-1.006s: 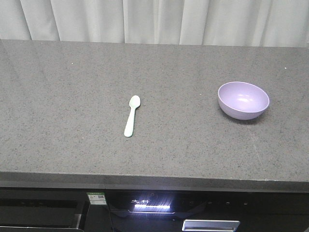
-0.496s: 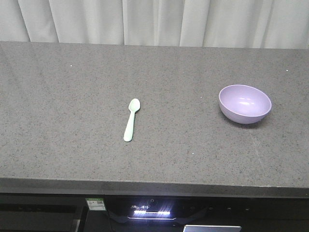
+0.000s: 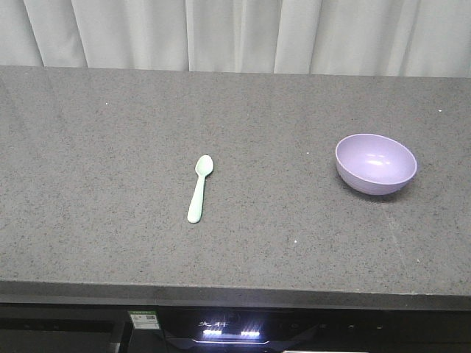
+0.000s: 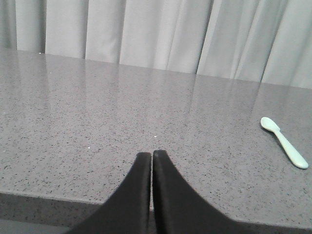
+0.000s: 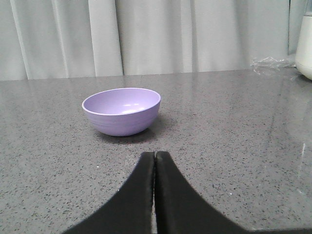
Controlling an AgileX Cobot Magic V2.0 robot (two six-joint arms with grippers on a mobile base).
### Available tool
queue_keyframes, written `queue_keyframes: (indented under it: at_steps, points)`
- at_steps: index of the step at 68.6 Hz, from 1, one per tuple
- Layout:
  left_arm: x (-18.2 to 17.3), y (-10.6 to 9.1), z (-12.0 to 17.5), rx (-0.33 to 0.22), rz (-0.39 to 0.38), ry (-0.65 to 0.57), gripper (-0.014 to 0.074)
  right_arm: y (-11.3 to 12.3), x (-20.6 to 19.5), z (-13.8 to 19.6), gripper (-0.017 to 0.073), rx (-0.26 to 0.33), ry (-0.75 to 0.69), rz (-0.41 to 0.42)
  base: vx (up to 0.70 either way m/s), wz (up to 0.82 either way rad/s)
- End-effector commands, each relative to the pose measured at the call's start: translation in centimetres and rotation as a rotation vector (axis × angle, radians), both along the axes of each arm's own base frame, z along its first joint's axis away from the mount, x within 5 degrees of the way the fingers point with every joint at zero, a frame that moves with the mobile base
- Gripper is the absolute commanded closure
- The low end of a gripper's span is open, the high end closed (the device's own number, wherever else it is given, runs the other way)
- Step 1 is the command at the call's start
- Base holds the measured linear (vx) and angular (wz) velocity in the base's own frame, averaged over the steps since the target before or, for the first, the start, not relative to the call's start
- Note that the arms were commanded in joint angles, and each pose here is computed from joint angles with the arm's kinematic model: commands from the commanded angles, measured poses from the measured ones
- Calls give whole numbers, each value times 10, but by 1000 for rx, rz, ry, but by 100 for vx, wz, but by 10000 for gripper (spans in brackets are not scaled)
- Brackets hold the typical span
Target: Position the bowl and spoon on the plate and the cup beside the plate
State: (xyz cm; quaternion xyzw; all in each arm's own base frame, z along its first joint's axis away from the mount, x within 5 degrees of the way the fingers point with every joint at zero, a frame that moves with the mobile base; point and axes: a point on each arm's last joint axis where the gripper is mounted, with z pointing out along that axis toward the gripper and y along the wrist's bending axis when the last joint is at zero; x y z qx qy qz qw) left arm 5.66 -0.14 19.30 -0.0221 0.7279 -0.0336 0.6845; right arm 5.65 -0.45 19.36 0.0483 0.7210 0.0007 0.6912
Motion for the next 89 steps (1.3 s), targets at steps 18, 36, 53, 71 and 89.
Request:
queue_keyframes:
  at_steps: [18,36,53,71,89]
  points:
    - [0,0,0,-4,-2,-62,599,1,0,4,561,-18,-69,7,2,0]
    - [0,0,0,-4,-2,-62,599,1,0,4,561,-18,-69,7,2,0]
    - [0,0,0,-4,-2,-62,599,1,0,4,561,-18,-69,7,1,0]
    - [0,0,0,-4,-2,-62,599,1,0,4,561,-18,-69,7,0,0]
    - [0,0,0,-4,-2,-62,599,1,0,4,561,-18,-69,7,0,0]
